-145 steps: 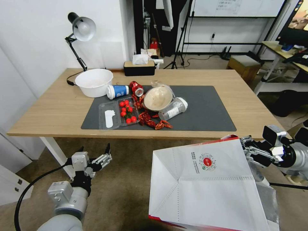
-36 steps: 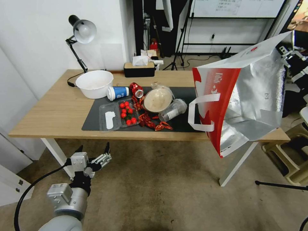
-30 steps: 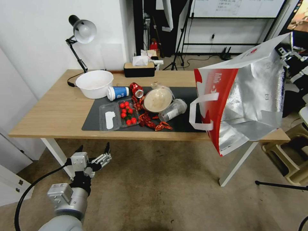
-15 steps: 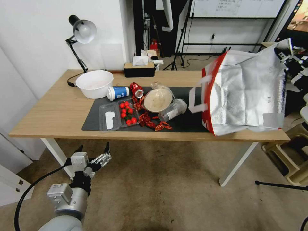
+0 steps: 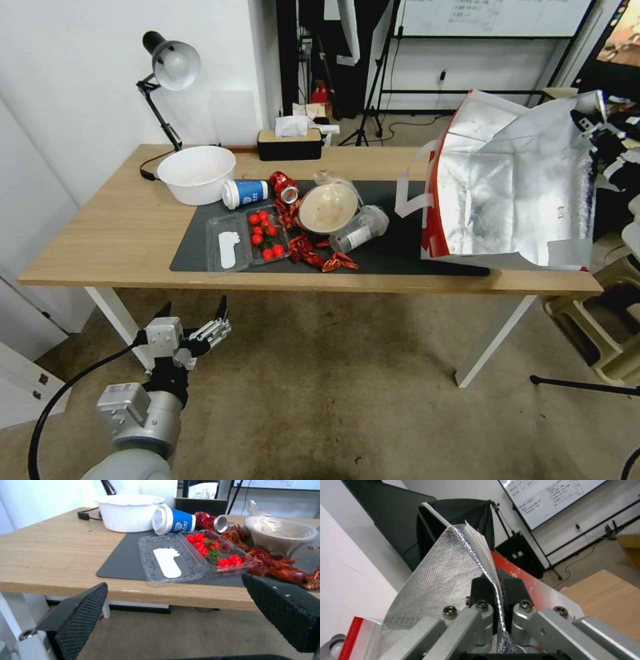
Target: Pick up the food delivery bag from the floor and place it on the table.
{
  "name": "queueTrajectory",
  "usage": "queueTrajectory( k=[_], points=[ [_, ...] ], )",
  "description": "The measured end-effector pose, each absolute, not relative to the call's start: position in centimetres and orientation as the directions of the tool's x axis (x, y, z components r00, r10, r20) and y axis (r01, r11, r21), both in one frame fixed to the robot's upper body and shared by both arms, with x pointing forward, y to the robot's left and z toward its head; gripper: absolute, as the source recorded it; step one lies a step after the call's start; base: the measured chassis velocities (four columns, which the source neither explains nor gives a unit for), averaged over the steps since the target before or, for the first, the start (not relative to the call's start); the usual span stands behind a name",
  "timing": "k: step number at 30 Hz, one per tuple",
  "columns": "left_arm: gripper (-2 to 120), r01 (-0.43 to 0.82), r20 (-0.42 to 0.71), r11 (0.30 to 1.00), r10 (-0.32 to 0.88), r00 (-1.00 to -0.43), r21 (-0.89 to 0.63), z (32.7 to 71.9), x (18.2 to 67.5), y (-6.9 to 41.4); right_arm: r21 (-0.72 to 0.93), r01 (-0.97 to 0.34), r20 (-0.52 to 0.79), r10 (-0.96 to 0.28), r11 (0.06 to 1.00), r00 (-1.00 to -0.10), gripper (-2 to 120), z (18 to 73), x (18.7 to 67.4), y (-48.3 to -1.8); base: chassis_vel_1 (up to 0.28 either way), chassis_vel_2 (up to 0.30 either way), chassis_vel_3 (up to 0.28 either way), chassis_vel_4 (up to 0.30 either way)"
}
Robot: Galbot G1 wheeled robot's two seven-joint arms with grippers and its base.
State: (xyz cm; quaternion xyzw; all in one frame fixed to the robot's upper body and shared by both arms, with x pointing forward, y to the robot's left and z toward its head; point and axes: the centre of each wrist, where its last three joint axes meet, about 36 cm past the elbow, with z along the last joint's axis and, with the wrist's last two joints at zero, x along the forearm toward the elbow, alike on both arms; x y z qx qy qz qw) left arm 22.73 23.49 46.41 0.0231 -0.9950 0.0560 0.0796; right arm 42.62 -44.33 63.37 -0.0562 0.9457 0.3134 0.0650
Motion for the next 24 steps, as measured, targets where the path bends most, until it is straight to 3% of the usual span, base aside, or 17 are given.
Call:
queueTrajectory(
  k=[10,14,18,20,24],
  points=[
    [100,-0.055,0.16,0.993,-0.037,-0.986,-0.109,46.35,22.71,23.44,0.584,-0.135,-0.153,-0.055,0.8,-0.987,0,62.81,42.84,-44.67,0.0,0.0,0.0,0.0],
    [100,-0.054,0.16,0.993,-0.036,-0.986,-0.109,46.33,22.71,23.42,0.579,-0.124,-0.169,-0.031,0.806,-0.985,19,62.91,43.02,-44.82,0.0,0.0,0.0,0.0],
    [100,-0.053,0.16,0.993,-0.035,-0.986,-0.109,46.33,22.71,23.41,0.578,-0.123,-0.172,-0.027,0.807,-0.985,25,62.96,43.07,-44.9,0.0,0.0,0.0,0.0],
    [100,-0.052,0.16,0.993,-0.035,-0.986,-0.108,46.33,22.72,23.43,0.575,-0.122,-0.174,-0.025,0.809,-0.984,39,63.03,43.09,-44.95,0.0,0.0,0.0,0.0],
    [100,-0.052,0.16,0.993,-0.034,-0.986,-0.108,46.33,22.71,23.43,0.554,-0.123,-0.181,-0.025,0.823,-0.983,52,63.08,43.11,-45.01,0.0,0.0,0.0,0.0]
  ],
)
